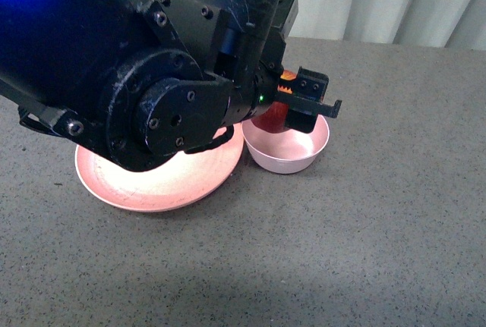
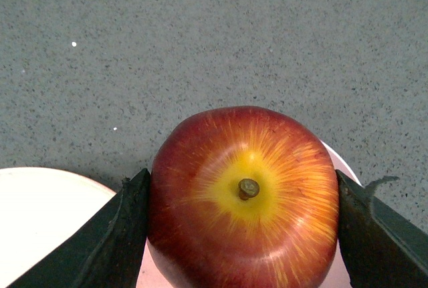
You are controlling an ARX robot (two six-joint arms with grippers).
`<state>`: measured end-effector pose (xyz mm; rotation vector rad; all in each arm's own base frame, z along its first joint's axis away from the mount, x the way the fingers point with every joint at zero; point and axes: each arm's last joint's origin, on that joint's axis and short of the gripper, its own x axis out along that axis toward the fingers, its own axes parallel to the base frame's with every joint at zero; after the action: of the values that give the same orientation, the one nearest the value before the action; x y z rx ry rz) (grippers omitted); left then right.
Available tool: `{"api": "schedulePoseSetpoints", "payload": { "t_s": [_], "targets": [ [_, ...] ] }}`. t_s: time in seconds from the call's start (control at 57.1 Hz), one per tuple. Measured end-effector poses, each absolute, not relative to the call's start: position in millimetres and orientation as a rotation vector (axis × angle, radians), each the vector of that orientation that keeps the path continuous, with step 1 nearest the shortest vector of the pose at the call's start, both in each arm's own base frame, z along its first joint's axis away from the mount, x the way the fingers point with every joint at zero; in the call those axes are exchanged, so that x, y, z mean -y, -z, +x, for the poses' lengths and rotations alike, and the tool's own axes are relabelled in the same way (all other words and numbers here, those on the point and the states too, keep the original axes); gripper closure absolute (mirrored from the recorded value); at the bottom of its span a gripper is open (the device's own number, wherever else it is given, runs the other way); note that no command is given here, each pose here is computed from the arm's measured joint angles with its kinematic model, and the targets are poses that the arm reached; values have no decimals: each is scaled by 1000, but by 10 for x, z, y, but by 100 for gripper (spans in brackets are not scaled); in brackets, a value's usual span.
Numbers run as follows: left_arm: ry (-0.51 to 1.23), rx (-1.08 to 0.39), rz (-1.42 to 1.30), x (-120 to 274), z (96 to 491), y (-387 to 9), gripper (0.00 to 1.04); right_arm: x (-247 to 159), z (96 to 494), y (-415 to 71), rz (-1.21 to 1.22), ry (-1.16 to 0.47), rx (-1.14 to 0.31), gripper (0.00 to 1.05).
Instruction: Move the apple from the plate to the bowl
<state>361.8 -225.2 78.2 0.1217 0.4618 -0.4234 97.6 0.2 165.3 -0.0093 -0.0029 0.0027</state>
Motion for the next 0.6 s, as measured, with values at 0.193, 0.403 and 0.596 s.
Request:
{"api": "schedulePoseSetpoints", "payload": {
  "t_s": [0.193, 0.403, 0.596],
  "targets": [
    [421, -489, 132, 2248, 3602, -639, 35, -2, 976, -1653, -9, -3, 3, 9],
    [424, -493, 128, 2254, 3597, -591, 35, -2, 976, -1653, -9, -3, 3, 9],
    [428, -495, 124, 2275, 3584, -582, 23, -2, 976, -1653, -9, -3, 3, 9]
  ]
}}
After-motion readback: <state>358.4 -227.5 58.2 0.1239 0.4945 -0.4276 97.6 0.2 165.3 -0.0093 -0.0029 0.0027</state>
